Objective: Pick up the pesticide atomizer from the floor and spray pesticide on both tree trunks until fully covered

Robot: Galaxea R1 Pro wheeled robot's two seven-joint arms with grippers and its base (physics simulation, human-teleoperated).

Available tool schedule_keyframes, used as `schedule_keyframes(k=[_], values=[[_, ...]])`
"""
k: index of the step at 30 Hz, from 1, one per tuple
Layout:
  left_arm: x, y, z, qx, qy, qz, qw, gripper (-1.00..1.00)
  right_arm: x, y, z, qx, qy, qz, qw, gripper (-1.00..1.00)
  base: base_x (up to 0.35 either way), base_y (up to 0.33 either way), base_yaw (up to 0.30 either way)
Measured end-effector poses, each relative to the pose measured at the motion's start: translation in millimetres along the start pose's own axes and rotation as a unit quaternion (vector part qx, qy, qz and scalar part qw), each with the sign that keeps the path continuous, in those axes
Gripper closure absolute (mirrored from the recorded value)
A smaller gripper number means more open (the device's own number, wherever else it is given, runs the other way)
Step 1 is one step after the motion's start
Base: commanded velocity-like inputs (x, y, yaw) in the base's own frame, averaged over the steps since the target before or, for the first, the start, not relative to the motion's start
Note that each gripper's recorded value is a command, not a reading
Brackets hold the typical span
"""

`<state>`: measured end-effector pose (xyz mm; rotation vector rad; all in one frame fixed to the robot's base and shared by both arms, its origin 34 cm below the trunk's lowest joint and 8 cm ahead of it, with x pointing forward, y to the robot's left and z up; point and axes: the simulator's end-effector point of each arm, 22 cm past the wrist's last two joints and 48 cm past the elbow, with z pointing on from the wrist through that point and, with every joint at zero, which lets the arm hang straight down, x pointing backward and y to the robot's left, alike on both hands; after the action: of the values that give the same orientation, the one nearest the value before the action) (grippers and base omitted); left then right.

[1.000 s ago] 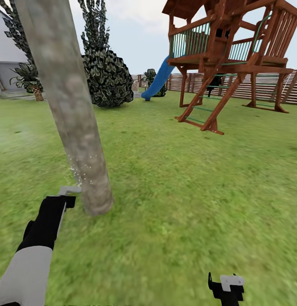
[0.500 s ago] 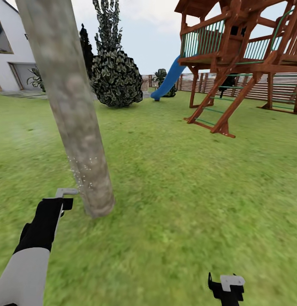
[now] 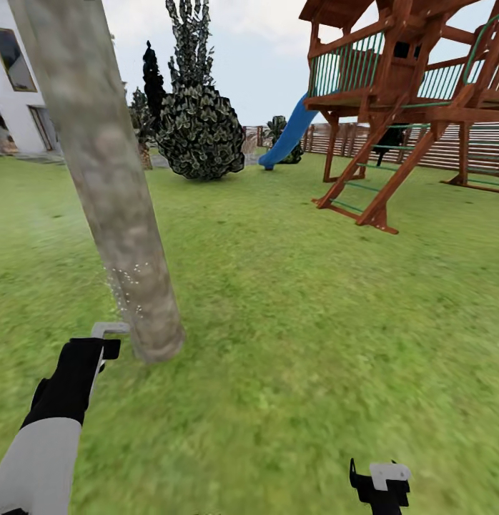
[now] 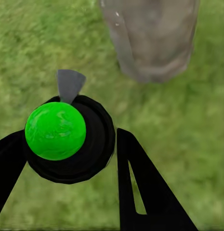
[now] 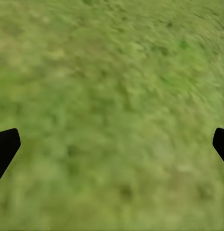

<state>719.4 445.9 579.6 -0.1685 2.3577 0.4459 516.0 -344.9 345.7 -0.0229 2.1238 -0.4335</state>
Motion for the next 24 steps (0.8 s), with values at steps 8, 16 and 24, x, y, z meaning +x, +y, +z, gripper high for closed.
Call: schedule_keyframes(k=[8, 16, 24], values=[[-2.1, -16.6, -1.9, 0.01, -0.002, 0.012, 0.9999, 1.0, 0.0, 0.1, 0.0, 0.0, 0.0, 0.0, 1.0, -1.0, 0.16, -0.236, 0.209], [-4.0, -11.5, -2.1, 0.007, -0.004, 0.011, 0.9999, 1.0, 0.0, 0.1, 0.0, 0.0, 0.0, 0.0, 1.0, -1.0, 0.277, -0.148, 0.005], [11.1, -58.9, -2.9, 0.038, 0.012, 0.016, 0.9991, 1.0, -0.1, 0.2, 0.0, 0.0, 0.0, 0.0, 1.0, -1.0, 0.28, -0.152, 0.0]])
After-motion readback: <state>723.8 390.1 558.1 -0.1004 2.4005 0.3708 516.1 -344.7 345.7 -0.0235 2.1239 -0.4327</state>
